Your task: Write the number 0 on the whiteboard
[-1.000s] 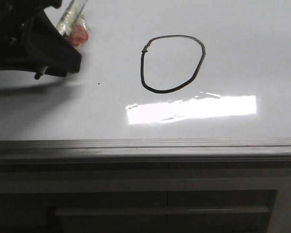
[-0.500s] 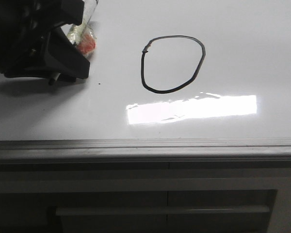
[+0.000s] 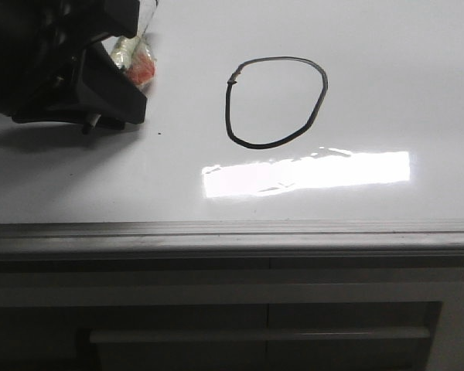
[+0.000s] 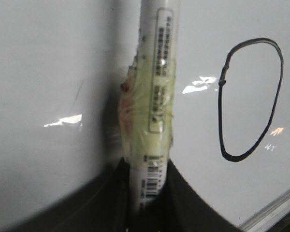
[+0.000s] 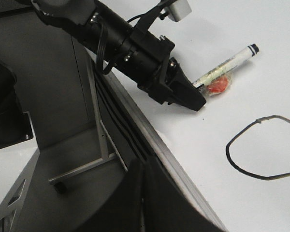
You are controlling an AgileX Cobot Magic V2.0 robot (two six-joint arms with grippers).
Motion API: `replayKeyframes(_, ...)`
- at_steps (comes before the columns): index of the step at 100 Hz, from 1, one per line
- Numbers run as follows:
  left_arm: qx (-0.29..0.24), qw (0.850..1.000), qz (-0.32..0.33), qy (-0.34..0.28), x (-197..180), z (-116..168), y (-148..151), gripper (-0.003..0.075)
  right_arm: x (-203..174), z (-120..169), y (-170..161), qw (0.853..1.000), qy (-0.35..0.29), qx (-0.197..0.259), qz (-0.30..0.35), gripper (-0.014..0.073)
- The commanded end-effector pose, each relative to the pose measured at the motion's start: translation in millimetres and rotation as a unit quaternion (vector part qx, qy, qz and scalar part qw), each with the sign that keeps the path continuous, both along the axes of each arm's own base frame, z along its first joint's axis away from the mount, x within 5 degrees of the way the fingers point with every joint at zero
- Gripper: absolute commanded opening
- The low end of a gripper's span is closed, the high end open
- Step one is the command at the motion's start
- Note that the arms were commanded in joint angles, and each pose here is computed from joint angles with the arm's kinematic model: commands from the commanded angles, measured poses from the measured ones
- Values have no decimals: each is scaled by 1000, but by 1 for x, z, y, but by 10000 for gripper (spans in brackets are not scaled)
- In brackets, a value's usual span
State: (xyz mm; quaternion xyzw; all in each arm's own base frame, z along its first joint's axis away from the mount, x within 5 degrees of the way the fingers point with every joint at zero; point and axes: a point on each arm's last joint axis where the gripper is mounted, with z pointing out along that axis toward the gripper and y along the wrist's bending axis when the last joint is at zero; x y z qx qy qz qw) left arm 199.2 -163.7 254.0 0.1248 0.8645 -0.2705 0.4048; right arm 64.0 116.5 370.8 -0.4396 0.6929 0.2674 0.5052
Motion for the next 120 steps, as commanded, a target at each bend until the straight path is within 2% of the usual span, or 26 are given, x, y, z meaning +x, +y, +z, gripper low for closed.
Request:
replayKeyframes(1,-10,999,26,-26,8,6,1,150,1,15,1,999,-25,45,-2,-68)
replayKeyframes(12,-11,999,28,-28,8,7,1,243,1,14,1,999,-25,45,-2,-68)
replayKeyframes(27,-11,999,28,-28,8,7,1,259,2,14,1,999,-24,44,-2,-68)
replayKeyframes(32,-10,999,27,-29,8,7,1,286,2,14,1,999,-24,44,-2,-68)
replayKeyframes(37,-10,999,27,-29,8,7,1,347,2,14,1,999,-24,44,-2,-68)
replayKeyframes(49,-12,999,27,-31,8,8,1,558,2,14,1,999,-24,44,-2,-68)
replayKeyframes(54,-16,999,26,-35,6,12,2,607,2,14,1,999,-28,43,-2,-68)
replayKeyframes(73,-45,994,16,-98,-12,45,16,617,4,17,1,997,-64,41,-6,-68)
replayKeyframes(83,-61,988,3,-139,-28,67,27,584,4,15,1,997,-64,39,-6,-68)
replayKeyframes(93,-73,982,-18,-174,-48,86,38,512,4,10,1,997,-68,39,-5,-68)
replayKeyframes(99,-72,978,-29,-192,-59,91,46,426,3,6,0,996,-76,45,-3,-68)
replayKeyframes(117,-68,962,-45,-260,-103,87,79,-18,-5,-19,-17,991,-120,63,4,-66)
replayKeyframes(120,-67,960,-49,-266,-110,83,84,-18,-8,-24,-21,989,-128,67,5,-66)
